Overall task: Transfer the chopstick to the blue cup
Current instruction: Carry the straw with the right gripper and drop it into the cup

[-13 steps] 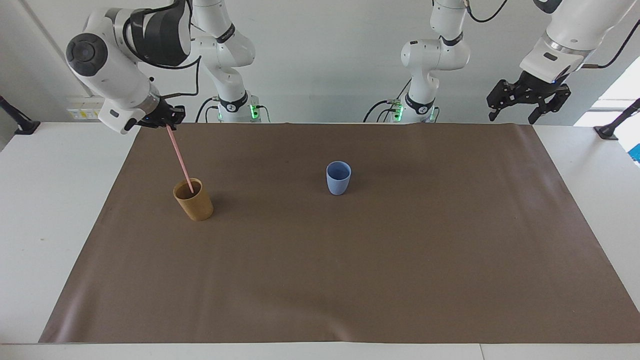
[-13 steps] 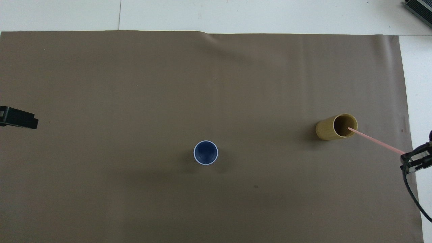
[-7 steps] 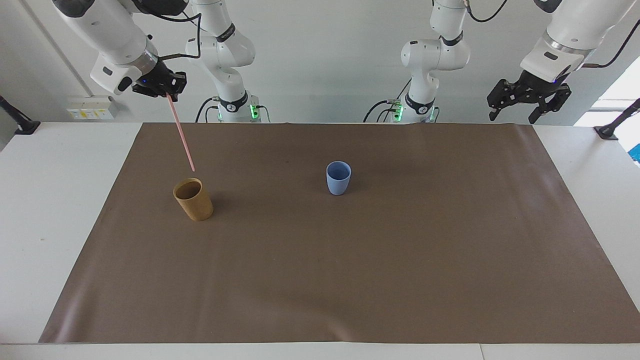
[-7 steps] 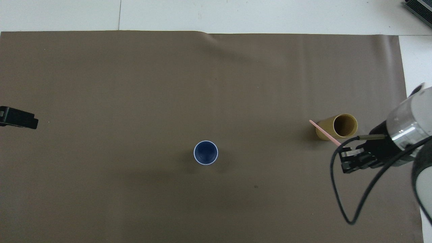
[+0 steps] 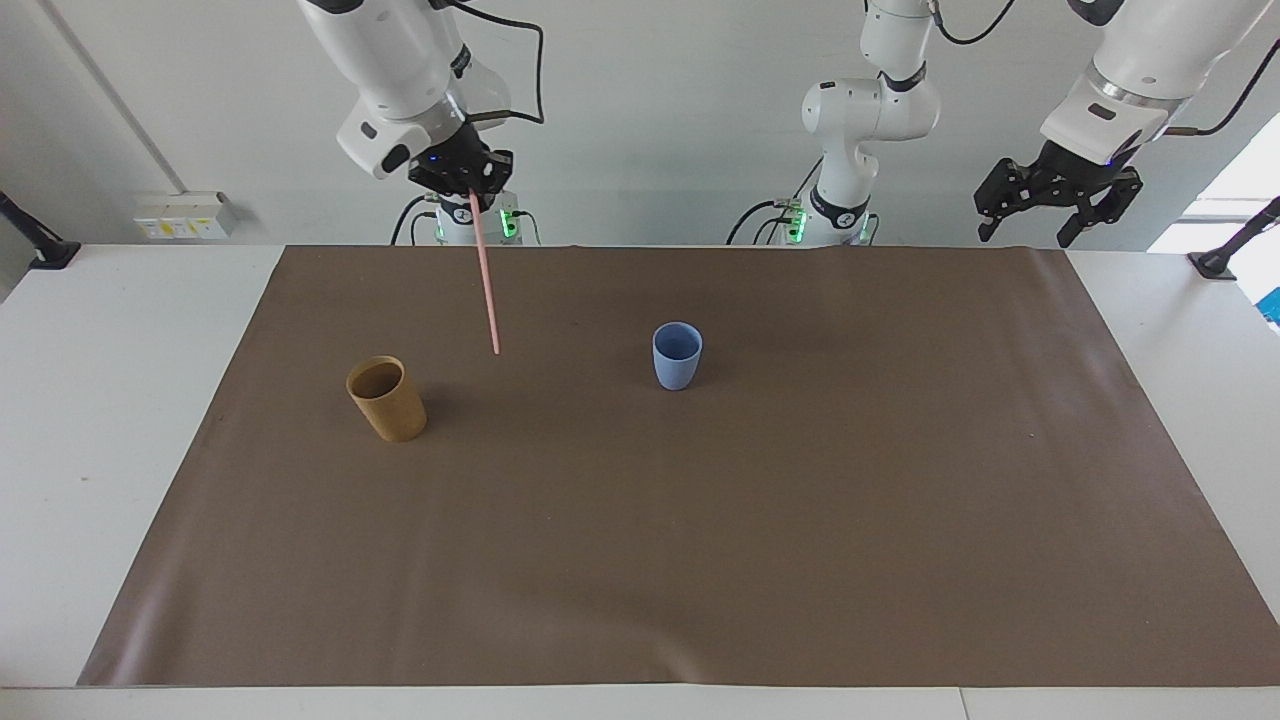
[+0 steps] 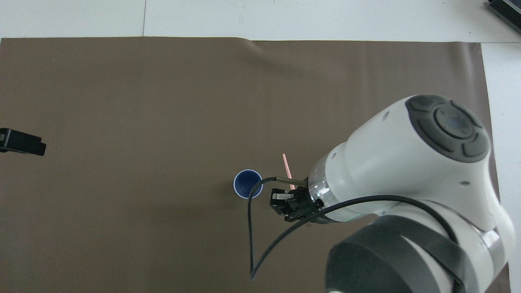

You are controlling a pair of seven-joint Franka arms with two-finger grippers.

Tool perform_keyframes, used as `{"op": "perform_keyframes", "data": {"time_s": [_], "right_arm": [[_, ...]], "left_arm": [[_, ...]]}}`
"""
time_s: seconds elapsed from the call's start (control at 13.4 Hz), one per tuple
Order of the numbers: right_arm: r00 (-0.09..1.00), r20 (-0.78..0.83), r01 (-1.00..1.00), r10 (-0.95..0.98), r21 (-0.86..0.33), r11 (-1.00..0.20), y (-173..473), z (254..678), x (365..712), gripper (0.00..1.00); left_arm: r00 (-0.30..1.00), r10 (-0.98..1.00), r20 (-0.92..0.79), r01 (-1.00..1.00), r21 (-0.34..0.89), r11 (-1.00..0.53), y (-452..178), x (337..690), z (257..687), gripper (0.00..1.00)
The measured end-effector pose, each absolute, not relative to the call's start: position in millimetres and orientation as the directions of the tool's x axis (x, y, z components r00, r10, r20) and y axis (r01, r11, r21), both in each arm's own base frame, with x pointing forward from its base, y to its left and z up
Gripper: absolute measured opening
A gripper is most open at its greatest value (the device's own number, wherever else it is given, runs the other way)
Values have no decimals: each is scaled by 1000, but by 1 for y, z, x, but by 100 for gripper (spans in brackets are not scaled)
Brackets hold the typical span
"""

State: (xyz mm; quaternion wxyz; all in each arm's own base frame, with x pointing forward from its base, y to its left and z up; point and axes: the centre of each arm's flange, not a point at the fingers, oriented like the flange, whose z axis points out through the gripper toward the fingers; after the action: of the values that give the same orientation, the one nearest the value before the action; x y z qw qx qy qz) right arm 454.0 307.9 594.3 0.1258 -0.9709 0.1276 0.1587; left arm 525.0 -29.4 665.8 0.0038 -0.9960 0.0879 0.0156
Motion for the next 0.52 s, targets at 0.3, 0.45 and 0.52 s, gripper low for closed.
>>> {"op": "perform_keyframes", "data": {"time_s": [0.3, 0.45, 0.52], "right_arm": [[877, -370, -396, -307, -197, -897, 375, 559, 440, 3], [861, -391, -421, -325, -191, -887, 394, 544, 433, 3], [856, -400, -426, -327, -188, -885, 395, 541, 432, 3]], "left_arm": [[984, -175, -32, -175, -5, -985, -29, 525, 666, 100], [984, -175, -32, -175, -5, -985, -29, 525, 666, 100], [984, -175, -32, -175, -5, -985, -29, 525, 666, 100]]}}
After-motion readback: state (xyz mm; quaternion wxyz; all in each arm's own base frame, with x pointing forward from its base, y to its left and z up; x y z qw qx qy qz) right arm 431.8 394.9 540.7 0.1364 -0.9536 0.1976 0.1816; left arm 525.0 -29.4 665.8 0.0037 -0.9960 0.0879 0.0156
